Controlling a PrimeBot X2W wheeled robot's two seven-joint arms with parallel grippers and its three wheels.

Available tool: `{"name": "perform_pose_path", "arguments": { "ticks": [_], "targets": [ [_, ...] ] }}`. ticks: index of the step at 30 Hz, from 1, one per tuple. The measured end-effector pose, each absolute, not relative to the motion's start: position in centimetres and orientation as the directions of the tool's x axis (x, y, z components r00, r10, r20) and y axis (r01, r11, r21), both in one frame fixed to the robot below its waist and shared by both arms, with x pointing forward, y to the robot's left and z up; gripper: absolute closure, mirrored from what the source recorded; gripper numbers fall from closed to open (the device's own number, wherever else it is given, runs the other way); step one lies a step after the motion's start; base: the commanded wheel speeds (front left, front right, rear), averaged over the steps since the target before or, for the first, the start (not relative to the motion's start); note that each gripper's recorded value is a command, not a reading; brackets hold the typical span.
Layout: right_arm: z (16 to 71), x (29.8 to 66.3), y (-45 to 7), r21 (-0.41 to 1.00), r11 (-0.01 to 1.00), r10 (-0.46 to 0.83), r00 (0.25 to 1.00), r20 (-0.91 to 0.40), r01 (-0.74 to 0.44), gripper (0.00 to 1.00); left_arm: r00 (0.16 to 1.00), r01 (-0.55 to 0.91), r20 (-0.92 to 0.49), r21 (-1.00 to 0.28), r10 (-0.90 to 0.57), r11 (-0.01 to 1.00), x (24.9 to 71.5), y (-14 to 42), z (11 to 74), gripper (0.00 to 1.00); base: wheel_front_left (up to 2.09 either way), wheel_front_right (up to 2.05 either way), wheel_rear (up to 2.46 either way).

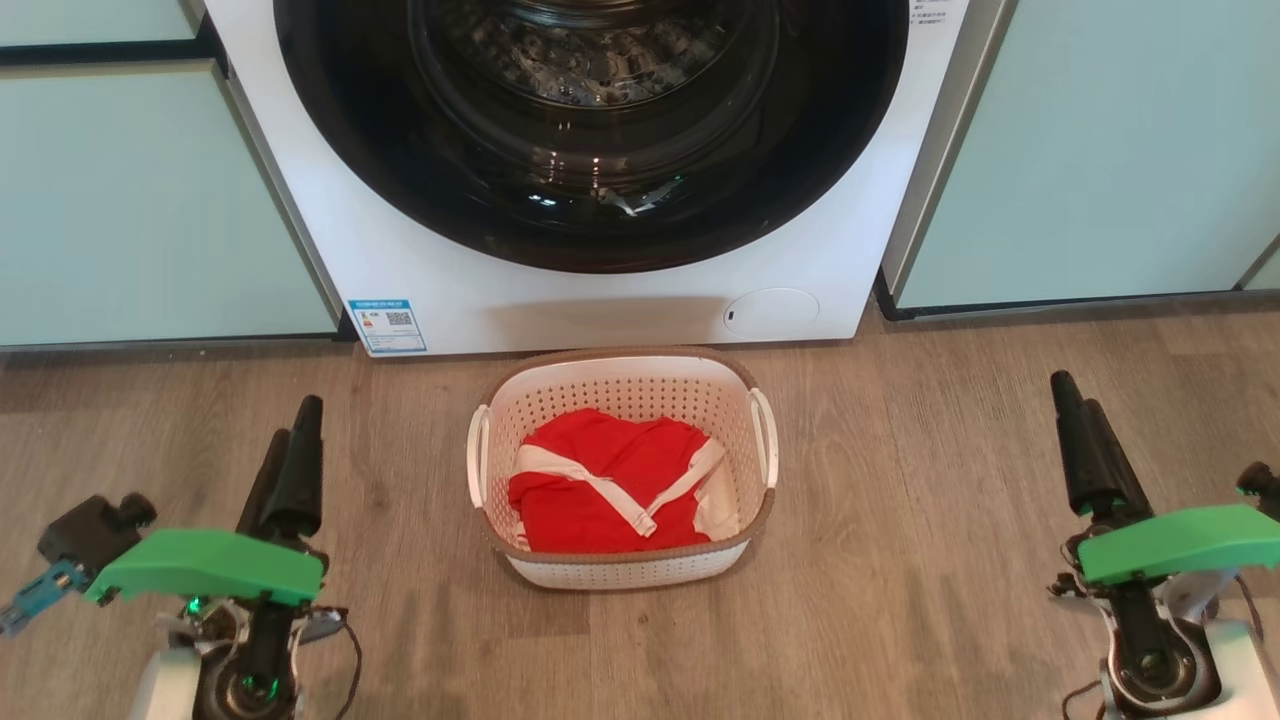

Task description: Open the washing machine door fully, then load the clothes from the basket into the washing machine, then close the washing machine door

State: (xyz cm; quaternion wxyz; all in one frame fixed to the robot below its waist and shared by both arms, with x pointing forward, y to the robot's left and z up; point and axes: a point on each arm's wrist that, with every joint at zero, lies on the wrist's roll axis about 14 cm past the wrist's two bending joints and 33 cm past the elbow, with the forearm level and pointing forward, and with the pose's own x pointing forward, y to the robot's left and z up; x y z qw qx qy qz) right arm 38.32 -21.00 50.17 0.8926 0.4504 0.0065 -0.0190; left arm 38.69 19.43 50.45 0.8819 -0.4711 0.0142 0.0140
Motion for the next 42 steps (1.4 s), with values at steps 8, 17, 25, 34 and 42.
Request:
{"name": "perform_pose_path", "arguments": {
  "ticks": [8,17,25,34,42],
  "targets": [
    [49.7,38.2,-20.9,0.715,0.697,-0.023,0.999,-0.046,0.049,0.00,0.999,-0.025,-0.036,-0.710,0.000,0.704,38.7,19.2,50.7,0.00,0.00,0.00,0.00],
    [48.9,38.3,-21.1,0.627,0.776,-0.032,0.998,-0.062,0.064,0.00,0.999,-0.026,-0.043,-0.592,0.001,0.806,38.7,19.0,50.6,0.00,0.00,0.00,0.00],
    [48.7,38.7,-21.1,0.542,0.838,-0.035,0.997,-0.065,0.065,0.00,0.999,-0.022,-0.034,-0.496,0.006,0.868,39.1,19.2,50.7,0.00,0.00,0.00,0.00],
    [49.3,39.9,-20.9,0.442,0.896,-0.029,0.999,-0.038,0.043,0.00,0.999,-0.031,-0.022,-0.393,0.025,0.919,40.0,19.3,50.9,0.00,0.00,0.00,0.00],
    [49.1,40.1,-20.3,0.363,0.931,-0.016,0.999,-0.040,0.029,0.00,0.999,-0.038,0.001,-0.304,0.040,0.952,40.3,19.7,51.2,0.00,0.00,0.00,0.00]
  ]
}}
